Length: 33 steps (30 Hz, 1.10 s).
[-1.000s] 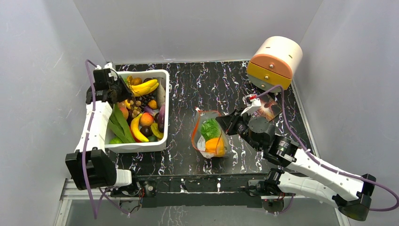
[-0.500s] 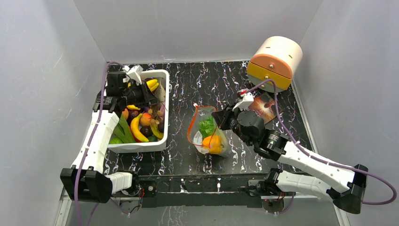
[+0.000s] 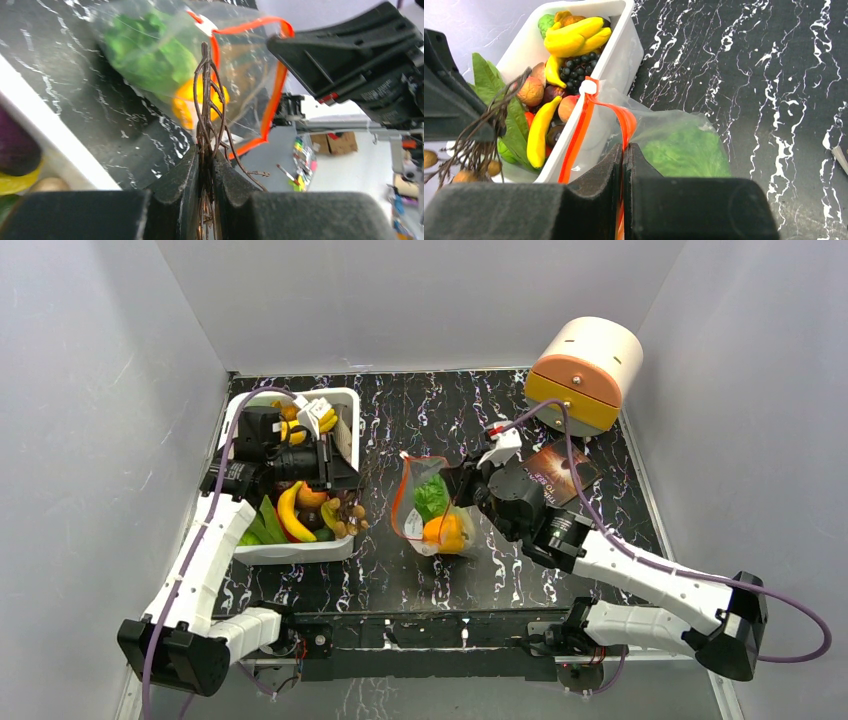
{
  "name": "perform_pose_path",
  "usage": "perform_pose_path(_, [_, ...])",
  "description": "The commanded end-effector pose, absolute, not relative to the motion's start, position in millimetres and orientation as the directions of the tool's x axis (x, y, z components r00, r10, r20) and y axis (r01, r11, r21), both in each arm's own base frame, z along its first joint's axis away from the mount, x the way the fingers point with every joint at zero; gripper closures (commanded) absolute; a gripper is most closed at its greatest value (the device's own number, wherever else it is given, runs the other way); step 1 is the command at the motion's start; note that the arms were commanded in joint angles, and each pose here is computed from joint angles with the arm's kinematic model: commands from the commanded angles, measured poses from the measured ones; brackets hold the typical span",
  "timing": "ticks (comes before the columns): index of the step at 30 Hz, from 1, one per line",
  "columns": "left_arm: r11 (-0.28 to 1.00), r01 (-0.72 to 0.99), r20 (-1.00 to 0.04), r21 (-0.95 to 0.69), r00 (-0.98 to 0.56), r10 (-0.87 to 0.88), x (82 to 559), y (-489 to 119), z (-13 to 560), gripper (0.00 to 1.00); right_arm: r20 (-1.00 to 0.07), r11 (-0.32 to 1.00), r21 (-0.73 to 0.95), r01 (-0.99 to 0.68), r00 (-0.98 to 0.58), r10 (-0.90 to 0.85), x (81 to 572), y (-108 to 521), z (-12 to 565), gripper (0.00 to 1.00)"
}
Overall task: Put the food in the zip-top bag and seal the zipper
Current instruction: Pick up the fake fruit from the bin, then place the fake fruit in the zipper food storage bag.
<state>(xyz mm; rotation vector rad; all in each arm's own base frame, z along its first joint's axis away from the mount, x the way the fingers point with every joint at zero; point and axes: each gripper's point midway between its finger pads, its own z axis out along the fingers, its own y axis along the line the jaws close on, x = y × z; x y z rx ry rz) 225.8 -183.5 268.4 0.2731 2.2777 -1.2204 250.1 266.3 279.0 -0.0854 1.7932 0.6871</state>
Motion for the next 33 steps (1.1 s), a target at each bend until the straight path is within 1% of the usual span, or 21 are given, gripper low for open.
perform_pose_path(1, [0.441, 0.431, -0.493, -0.787, -0.870, -0.030, 189.8, -201.0, 284.2, 1.00, -0.905, 0.799, 0.425, -0.425, -0.184, 0.384, 264.6, 269.1, 344.4, 1.00])
perform_pose_path(5, [0.374, 0.433, -0.473, -0.820, -0.881, -0.016, 176.6, -210.7, 288.6, 1.00, -0.911, 0.807, 0.412, -0.424, -0.161, 0.380, 270.2, 272.4, 349.1, 1.00])
perform_pose_path(13, [0.313, 0.422, -0.442, -0.851, -0.897, 0.007, 164.6, -222.2, 285.5, 1.00, -0.916, 0.807, 0.398, -0.436, -0.132, 0.380, 279.5, 284.4, 359.2, 1.00])
perform_pose_path(23, [0.340, 0.338, -0.374, -0.878, -0.926, -0.046, 184.1, -235.1, 275.8, 1.00, -0.900, 0.721, 0.427, -0.546, -0.179, 0.397, 267.8, 310.0, 359.8, 1.00])
perform_pose_path(29, [0.399, 0.232, -0.282, -0.887, -0.957, -0.070, 197.1, -246.2, 259.0, 1.00, -0.882, 0.682, 0.465, -0.564, -0.226, 0.414, 263.4, 319.5, 352.4, 1.00])
perform_pose_path(33, [0.450, 0.190, -0.267, -0.873, -0.957, -0.113, 208.8, -249.6, 254.2, 1.00, -0.880, 0.655, 0.470, -0.592, -0.252, 0.404, 258.1, 326.9, 348.3, 1.00])
